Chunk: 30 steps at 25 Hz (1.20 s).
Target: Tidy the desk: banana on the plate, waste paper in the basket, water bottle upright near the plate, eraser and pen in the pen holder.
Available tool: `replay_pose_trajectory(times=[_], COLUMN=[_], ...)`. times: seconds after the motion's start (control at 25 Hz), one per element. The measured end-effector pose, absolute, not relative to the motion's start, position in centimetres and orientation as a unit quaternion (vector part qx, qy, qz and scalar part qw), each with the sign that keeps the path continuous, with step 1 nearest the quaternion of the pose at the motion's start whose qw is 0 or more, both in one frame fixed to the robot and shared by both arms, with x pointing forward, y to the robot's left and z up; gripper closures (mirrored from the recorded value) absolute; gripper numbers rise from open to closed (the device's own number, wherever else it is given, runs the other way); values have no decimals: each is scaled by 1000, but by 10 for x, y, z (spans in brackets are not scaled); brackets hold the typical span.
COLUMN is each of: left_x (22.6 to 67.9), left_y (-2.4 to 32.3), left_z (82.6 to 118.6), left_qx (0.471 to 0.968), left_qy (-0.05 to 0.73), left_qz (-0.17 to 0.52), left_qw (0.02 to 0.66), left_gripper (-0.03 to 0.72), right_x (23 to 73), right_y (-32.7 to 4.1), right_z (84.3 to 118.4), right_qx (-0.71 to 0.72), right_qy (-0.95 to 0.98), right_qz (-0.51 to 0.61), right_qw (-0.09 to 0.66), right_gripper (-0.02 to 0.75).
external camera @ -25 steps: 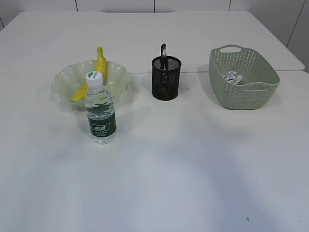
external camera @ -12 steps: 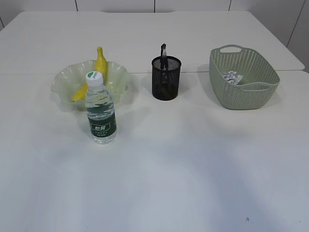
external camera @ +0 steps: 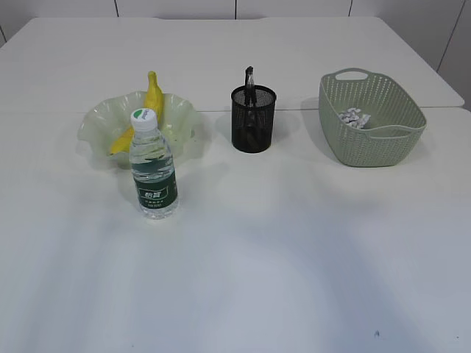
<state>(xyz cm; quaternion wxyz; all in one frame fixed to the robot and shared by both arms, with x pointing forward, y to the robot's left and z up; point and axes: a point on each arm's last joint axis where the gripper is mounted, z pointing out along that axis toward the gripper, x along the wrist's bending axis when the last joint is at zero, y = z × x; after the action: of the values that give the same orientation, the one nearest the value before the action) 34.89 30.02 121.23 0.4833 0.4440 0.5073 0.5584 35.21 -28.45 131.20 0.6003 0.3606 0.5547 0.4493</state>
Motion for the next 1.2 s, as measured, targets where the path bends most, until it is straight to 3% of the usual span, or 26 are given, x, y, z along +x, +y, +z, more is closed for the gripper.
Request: replay_pose_trajectory(times=[0.24, 0.6, 1.2], left_x=[351, 351, 351], left_y=[297, 296, 290], left_z=[1207, 1207, 1210], left_qx=[452, 451, 462], left_qy=[502, 502, 477], left_qz=[551, 550, 542], left_qw=[491, 492, 515], left_gripper=[357, 358, 358], right_x=[334, 308, 251], right_y=[-291, -299, -323], right_z=[1312, 1276, 1253], right_qx=[360, 369, 407], right_qy=[544, 554, 543], right_qz=[456, 459, 463], right_qw=[605, 588, 570], right_gripper=[487, 488, 489])
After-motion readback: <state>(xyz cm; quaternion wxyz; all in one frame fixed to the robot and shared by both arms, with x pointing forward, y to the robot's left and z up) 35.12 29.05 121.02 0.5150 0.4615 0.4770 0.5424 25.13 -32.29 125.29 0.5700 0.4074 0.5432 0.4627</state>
